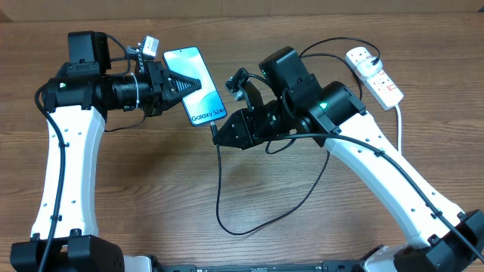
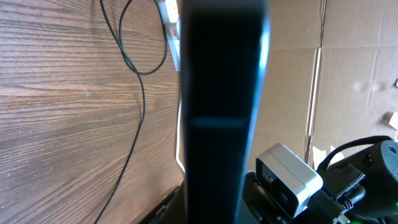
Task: Plug charger to phone and switch on socket
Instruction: 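Push the plug into the phone's bottom port with the right gripper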
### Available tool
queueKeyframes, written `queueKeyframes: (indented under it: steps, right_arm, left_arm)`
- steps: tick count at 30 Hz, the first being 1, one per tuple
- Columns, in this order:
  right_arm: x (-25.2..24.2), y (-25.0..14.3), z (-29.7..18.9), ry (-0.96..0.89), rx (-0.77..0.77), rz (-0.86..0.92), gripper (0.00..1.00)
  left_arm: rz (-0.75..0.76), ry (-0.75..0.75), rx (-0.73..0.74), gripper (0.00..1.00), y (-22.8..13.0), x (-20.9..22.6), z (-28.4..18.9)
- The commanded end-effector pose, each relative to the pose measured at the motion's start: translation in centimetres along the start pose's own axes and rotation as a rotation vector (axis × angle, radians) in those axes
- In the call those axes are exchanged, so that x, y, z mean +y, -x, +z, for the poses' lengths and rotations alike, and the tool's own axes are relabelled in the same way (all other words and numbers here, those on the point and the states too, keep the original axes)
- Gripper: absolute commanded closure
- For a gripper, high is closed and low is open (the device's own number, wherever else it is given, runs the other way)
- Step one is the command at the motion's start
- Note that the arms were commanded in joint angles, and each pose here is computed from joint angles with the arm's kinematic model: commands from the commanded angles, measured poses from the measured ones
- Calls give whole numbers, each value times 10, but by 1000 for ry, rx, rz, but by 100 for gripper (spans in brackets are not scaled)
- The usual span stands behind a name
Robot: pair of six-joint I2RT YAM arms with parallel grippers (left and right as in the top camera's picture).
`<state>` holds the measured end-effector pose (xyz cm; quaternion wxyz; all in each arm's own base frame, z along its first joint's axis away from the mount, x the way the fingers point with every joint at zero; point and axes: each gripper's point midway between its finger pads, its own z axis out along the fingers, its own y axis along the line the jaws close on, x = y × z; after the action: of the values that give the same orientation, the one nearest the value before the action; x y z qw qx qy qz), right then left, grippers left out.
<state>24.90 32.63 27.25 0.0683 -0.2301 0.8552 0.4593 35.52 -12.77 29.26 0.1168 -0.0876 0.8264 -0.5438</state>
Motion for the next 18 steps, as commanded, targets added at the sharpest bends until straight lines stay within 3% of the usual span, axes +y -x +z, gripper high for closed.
queueKeyframes:
  steps: [1, 18]
  right_arm:
    - [16, 7, -7, 28, -30, -56, 96]
    - [13, 14, -5, 31, -46, -54, 96]
  left_arm:
    - [33, -53, 27, 96, -5, -11, 0]
    - [67, -68, 76, 96, -20, -10, 0]
